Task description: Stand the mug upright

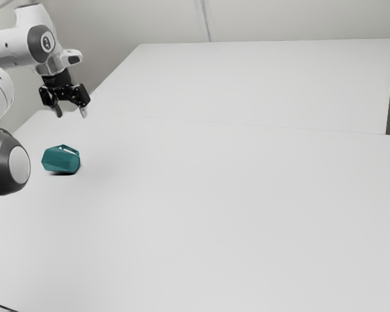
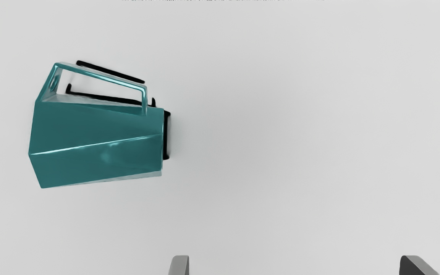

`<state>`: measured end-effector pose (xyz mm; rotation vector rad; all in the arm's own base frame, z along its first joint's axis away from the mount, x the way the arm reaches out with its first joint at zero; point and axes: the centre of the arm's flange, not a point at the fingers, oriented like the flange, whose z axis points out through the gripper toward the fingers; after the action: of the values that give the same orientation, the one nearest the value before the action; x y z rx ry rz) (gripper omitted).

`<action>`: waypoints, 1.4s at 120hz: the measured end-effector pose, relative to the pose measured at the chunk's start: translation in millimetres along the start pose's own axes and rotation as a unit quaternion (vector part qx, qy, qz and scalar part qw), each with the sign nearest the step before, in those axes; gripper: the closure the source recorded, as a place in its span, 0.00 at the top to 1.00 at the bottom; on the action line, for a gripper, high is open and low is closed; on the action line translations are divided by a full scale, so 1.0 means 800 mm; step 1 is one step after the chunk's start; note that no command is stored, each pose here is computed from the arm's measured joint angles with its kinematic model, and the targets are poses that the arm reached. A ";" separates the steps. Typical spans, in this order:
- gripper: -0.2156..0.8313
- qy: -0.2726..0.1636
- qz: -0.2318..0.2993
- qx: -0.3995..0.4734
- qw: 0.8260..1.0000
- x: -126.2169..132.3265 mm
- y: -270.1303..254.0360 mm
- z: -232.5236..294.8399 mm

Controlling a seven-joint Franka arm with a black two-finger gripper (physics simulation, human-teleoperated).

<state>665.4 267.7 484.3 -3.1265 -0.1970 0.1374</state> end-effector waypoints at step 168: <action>0.79 0.208 0.061 -0.226 0.950 -0.079 -0.351 0.184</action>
<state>554.7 538.2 346.7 -3.5088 -0.0289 -0.6556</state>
